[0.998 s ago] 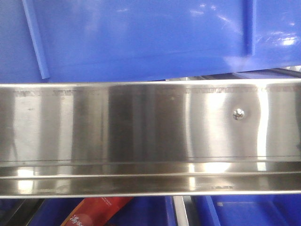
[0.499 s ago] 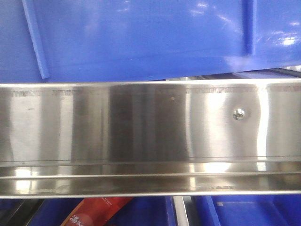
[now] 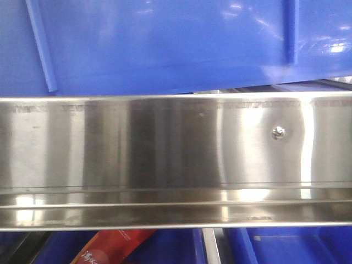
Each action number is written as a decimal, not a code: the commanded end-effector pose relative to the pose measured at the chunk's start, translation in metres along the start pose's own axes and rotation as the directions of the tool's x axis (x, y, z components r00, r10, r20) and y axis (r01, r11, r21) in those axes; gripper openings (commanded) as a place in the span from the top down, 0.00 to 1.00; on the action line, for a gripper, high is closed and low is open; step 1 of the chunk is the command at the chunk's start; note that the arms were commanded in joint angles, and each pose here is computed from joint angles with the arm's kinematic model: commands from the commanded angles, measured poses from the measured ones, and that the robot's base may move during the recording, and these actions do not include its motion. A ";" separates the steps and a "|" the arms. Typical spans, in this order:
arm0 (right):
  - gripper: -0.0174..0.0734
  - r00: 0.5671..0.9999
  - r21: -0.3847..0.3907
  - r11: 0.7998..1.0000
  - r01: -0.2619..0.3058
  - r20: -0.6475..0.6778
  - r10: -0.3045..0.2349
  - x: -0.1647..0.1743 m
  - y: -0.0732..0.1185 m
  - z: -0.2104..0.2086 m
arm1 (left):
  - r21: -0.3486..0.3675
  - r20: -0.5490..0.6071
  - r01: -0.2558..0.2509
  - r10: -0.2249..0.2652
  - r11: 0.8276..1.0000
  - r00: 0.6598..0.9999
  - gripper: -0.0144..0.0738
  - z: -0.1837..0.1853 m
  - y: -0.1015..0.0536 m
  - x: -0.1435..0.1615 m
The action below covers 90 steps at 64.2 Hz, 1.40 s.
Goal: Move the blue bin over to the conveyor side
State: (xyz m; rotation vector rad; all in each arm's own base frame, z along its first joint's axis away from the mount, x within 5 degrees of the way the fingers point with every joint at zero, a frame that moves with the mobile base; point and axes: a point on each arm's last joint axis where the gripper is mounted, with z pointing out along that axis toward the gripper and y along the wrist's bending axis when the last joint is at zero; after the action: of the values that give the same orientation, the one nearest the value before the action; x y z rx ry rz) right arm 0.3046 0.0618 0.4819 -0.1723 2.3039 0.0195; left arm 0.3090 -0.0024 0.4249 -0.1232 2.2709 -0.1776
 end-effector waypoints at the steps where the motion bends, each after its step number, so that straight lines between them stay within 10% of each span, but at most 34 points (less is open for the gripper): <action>1: 0.43 1.000 0.000 1.000 0.001 -0.002 -0.001 0.001 0.001 0.004 | 0.002 0.025 0.000 0.000 1.000 1.000 0.49 -0.003 0.000 -0.004; 70: 0.45 0.988 -0.035 0.999 0.005 -0.156 -0.011 0.013 0.009 0.061 | -0.010 -0.072 0.009 -0.009 1.000 0.997 0.39 0.035 0.005 0.002; 90: 0.59 0.987 -0.027 0.999 0.022 -0.160 -0.026 0.013 0.009 0.064 | -0.010 -0.070 0.009 -0.009 1.000 0.998 0.39 0.035 0.005 0.002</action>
State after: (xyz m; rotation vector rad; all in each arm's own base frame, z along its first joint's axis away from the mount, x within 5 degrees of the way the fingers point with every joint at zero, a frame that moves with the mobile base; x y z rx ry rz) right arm 0.3403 0.0741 0.4295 -0.2088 2.4679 0.0434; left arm 0.3341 -0.0019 0.3985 -0.1337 2.3521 -0.1776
